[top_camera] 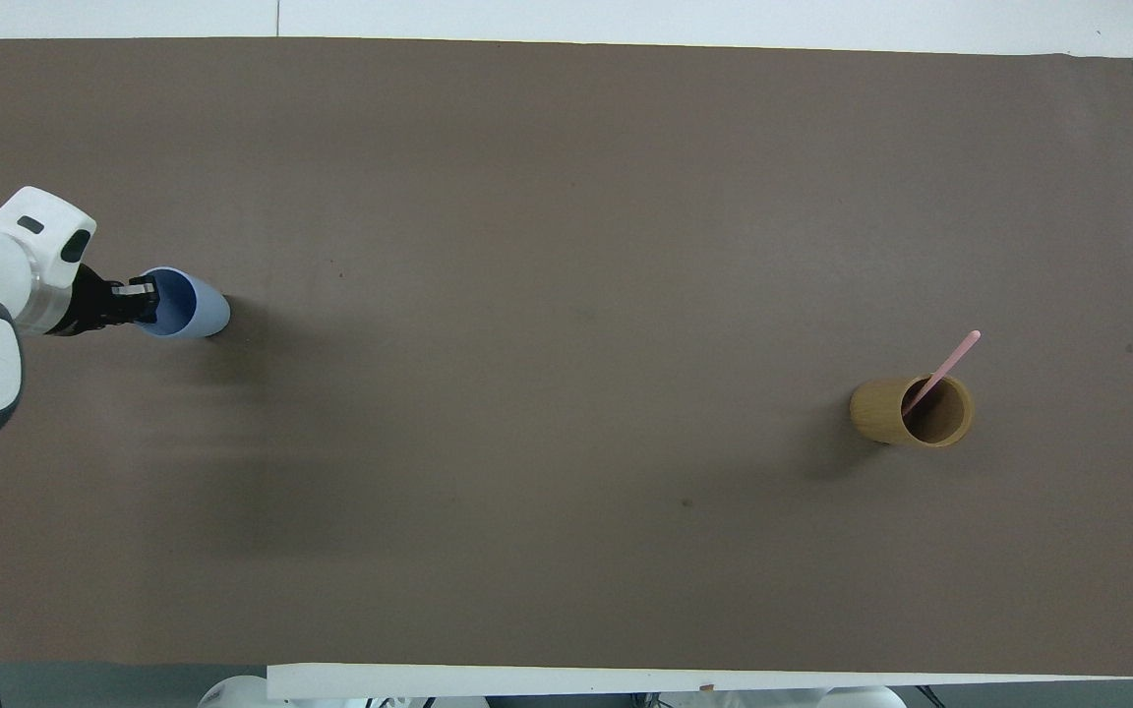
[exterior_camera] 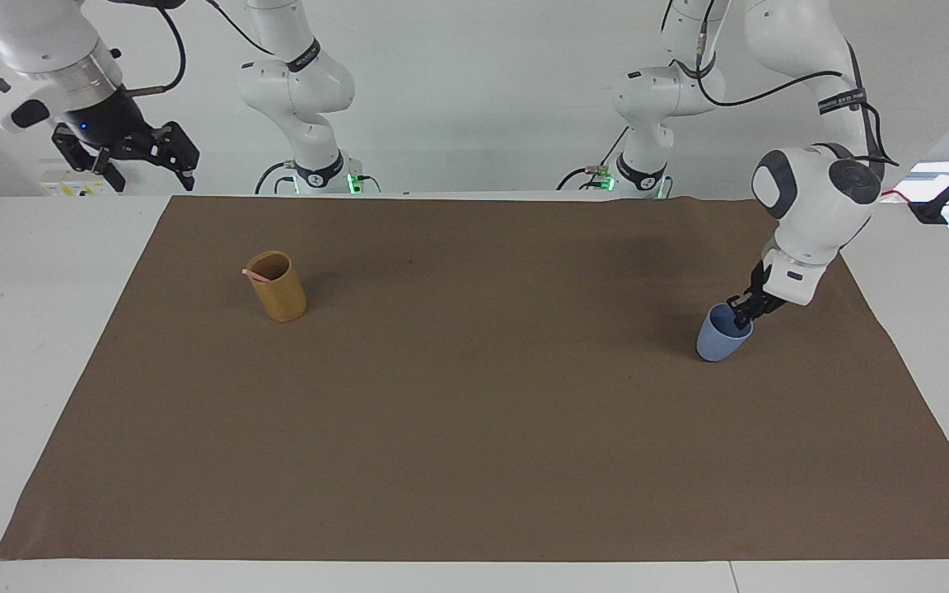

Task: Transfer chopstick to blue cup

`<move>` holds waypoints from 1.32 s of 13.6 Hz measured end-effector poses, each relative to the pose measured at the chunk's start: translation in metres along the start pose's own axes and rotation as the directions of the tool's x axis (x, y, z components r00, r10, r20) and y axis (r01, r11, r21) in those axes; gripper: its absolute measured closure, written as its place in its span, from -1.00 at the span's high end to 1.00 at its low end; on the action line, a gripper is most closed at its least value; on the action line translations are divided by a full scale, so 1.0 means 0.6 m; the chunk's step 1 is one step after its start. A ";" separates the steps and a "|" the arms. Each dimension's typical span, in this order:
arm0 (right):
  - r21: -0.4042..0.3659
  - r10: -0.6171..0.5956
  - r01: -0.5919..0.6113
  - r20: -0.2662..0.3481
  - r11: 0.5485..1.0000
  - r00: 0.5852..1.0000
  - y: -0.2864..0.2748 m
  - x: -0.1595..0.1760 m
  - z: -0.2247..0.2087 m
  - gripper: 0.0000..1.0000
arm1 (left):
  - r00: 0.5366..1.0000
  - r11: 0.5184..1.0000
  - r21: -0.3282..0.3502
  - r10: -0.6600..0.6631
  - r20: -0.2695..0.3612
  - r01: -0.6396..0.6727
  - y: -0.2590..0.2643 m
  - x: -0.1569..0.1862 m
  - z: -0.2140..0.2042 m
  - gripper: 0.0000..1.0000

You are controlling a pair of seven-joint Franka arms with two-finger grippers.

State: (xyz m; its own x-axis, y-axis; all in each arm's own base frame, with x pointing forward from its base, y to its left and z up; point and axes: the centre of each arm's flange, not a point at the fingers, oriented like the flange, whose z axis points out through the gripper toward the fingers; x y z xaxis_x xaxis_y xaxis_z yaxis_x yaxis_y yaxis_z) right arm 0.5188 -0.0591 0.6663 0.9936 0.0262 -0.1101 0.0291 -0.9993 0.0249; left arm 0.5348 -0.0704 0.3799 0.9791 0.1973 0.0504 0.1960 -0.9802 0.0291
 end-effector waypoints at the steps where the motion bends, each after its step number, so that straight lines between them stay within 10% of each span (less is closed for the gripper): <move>1: 0.000 0.000 0.000 0.000 1.000 1.000 0.000 0.000 0.000 1.00 | 1.000 1.000 -0.010 -0.009 -0.009 0.009 0.078 -0.026 -0.005 -0.91; 6: 0.000 0.000 0.000 0.000 1.000 1.000 0.000 0.000 0.000 1.00 | 1.000 0.999 -0.038 0.004 0.002 -0.003 0.361 -0.212 -0.011 -0.91; 8: 0.000 0.000 0.000 0.000 1.000 1.000 0.000 0.000 0.000 1.00 | 1.000 0.999 -0.039 0.014 0.004 -0.014 0.375 -0.226 -0.010 -0.52; 13: 0.000 0.000 0.000 0.000 1.000 1.000 0.000 0.000 0.000 1.00 | 0.999 0.998 -0.048 -0.047 -0.011 0.046 0.352 -0.166 -0.070 0.85; 18: 0.006 -0.009 0.009 0.048 1.000 0.999 -0.009 -0.010 0.005 1.00 | 0.999 0.999 0.008 -0.044 0.030 0.044 0.140 -0.021 -0.250 1.00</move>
State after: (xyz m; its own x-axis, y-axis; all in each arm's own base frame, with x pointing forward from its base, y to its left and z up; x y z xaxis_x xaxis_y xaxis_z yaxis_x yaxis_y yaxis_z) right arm 0.5122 -0.0537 0.6637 0.9868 0.0342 -0.1580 0.0375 -0.9991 0.0180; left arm 0.5309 -0.1525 0.5312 0.9707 0.2397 0.0194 0.2392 -0.9707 0.0232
